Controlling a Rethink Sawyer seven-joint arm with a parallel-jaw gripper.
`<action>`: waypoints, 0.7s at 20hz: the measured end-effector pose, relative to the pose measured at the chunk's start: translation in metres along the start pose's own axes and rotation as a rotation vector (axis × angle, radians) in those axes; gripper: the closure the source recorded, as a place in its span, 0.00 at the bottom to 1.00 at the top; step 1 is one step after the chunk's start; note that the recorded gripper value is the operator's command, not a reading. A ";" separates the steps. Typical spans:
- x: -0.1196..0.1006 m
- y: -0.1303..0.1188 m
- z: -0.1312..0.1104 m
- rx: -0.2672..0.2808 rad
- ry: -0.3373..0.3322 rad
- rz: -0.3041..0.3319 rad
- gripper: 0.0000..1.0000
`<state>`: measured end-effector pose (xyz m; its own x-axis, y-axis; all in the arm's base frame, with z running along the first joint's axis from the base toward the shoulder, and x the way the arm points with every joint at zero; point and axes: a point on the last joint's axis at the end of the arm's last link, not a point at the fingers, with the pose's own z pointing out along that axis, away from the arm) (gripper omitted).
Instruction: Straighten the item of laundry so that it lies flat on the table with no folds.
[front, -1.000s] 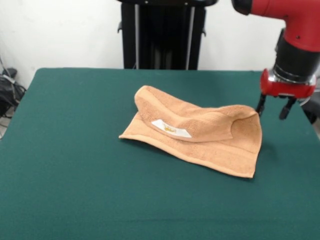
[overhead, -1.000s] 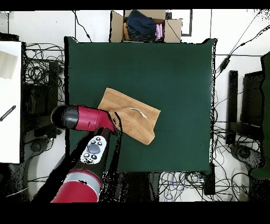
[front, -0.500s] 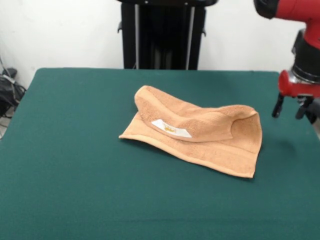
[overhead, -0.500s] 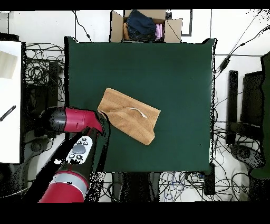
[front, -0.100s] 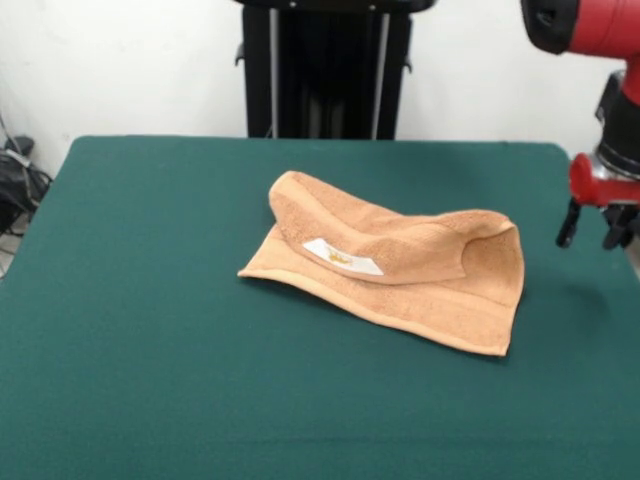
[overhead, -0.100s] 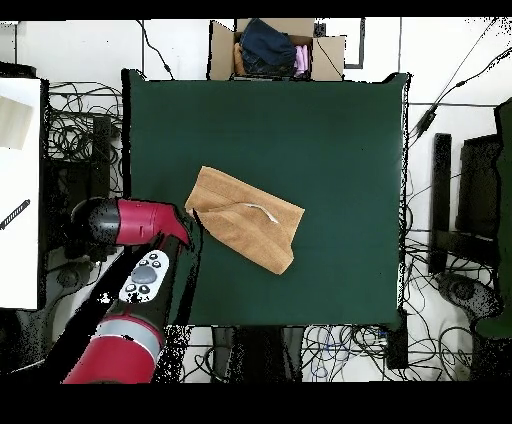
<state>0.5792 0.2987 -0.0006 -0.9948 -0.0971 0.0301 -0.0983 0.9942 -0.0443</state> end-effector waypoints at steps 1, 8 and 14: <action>-0.002 0.000 0.001 0.000 -0.002 0.000 0.00; -0.013 -0.008 0.001 -0.004 -0.009 0.013 0.00; -0.020 -0.007 -0.005 -0.015 0.007 0.013 0.00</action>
<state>0.6000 0.2935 0.0041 -0.9958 -0.0837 0.0368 -0.0848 0.9960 -0.0297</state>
